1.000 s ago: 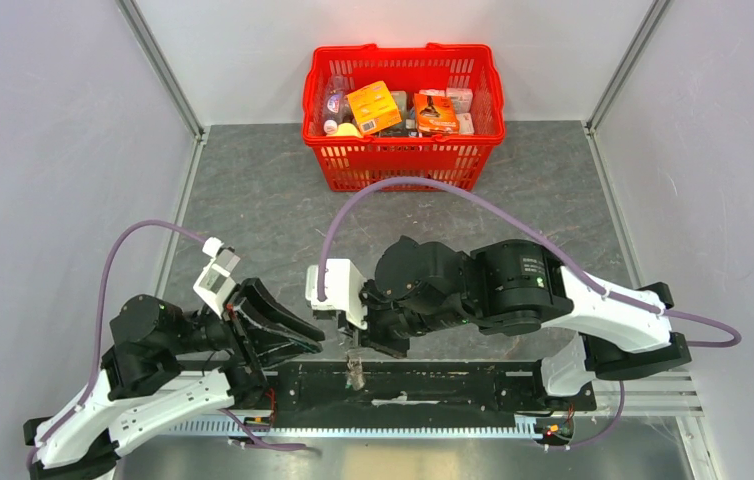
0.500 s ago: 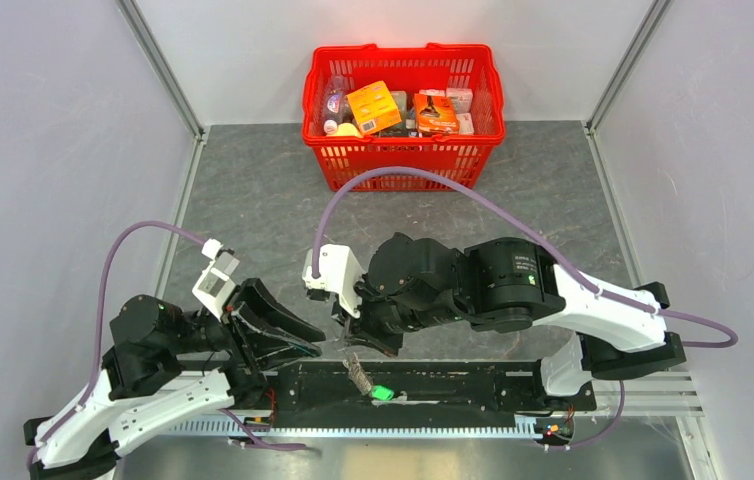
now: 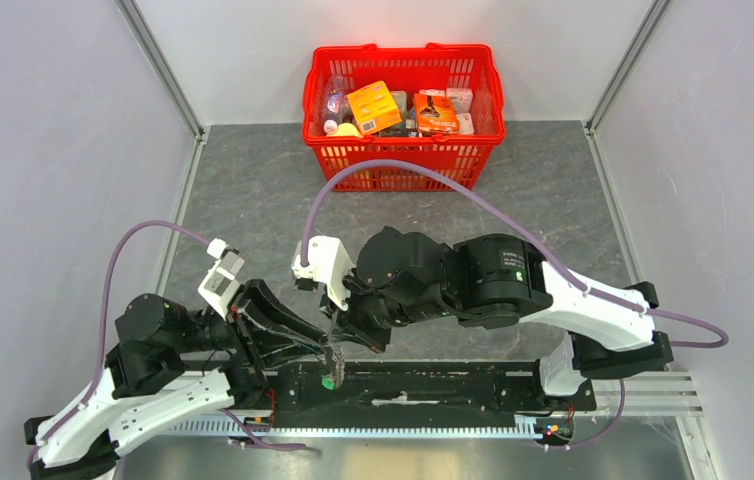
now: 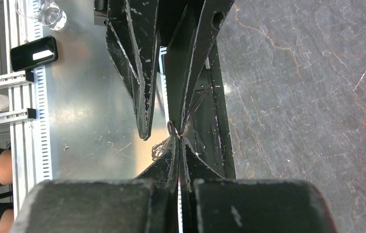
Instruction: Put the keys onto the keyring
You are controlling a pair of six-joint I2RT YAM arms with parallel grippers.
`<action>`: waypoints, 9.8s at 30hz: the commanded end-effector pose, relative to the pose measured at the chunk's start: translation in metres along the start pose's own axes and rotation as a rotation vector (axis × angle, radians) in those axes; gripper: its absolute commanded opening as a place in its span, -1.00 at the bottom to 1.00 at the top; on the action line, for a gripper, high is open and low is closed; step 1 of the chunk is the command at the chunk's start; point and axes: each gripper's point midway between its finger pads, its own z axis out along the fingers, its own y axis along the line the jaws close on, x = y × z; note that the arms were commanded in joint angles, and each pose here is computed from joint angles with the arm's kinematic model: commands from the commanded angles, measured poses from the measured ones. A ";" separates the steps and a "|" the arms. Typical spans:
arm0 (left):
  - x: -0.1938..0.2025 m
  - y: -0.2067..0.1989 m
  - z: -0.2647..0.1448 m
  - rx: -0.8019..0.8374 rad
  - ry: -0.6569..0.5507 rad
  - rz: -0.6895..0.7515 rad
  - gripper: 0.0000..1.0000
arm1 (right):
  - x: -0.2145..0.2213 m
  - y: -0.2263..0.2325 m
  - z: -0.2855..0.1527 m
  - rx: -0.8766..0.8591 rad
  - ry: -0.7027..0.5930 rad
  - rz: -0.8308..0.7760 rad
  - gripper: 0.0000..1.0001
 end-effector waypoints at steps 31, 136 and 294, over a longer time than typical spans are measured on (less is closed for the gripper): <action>-0.003 0.002 0.005 0.013 -0.016 0.052 -0.95 | -0.030 0.022 -0.037 -0.140 -0.229 0.015 0.02; 0.013 0.023 -0.005 -0.042 -0.061 0.043 -0.96 | 0.400 -0.249 0.024 1.137 -0.219 1.488 -0.83; -0.052 0.029 0.031 -0.016 -0.344 0.109 -0.96 | -0.034 -0.076 -0.058 -0.260 -0.346 0.023 -0.21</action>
